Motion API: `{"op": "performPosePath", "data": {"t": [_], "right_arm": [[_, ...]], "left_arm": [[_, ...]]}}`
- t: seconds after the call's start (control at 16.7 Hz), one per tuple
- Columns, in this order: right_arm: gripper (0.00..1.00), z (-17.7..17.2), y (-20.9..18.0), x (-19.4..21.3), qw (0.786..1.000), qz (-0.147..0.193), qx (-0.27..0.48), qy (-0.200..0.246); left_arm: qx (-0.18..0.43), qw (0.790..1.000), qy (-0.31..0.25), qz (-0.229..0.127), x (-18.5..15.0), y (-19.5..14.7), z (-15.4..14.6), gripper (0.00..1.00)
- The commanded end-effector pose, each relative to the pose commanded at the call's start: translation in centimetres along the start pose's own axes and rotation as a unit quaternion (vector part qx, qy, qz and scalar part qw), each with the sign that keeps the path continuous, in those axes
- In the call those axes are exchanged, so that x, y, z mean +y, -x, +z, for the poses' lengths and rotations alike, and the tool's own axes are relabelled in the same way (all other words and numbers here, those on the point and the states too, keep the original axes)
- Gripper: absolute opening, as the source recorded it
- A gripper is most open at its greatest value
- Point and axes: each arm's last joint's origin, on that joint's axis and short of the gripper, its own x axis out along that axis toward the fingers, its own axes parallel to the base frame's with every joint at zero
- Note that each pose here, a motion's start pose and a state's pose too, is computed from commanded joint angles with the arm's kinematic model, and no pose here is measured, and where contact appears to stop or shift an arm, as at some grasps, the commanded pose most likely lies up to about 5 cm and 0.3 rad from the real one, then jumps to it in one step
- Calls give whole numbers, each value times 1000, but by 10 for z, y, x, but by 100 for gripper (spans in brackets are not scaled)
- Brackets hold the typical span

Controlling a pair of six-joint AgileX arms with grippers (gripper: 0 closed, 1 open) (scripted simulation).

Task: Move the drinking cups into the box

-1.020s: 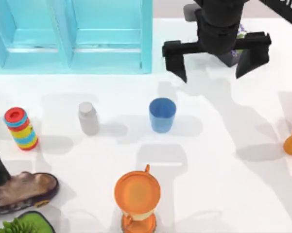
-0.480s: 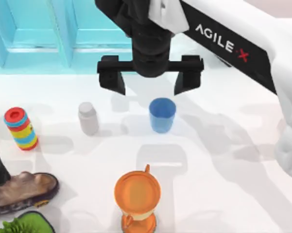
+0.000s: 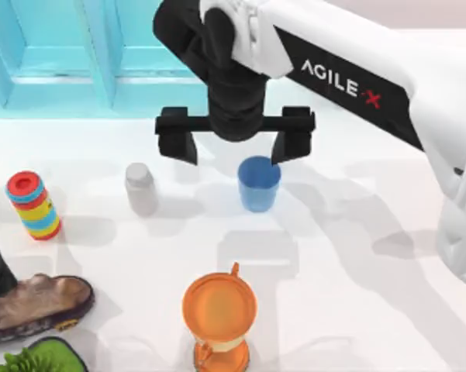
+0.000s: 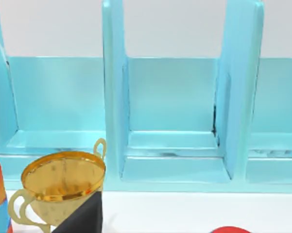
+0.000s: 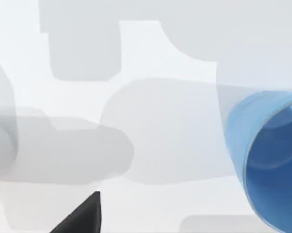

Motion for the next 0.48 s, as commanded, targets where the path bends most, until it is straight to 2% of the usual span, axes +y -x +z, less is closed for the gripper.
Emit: {"op": "performPosePath", "data": {"t": [0.24, 0.48], "right_arm": [[100, -1, -46, -1, 1000, 1, -1, -1], [100, -3, -58, -1, 1000, 0, 0, 0]], "left_arm": [[0, 1000, 0, 0, 0, 0, 0, 100], [0, 1000, 0, 0, 0, 0, 0, 100]]}}
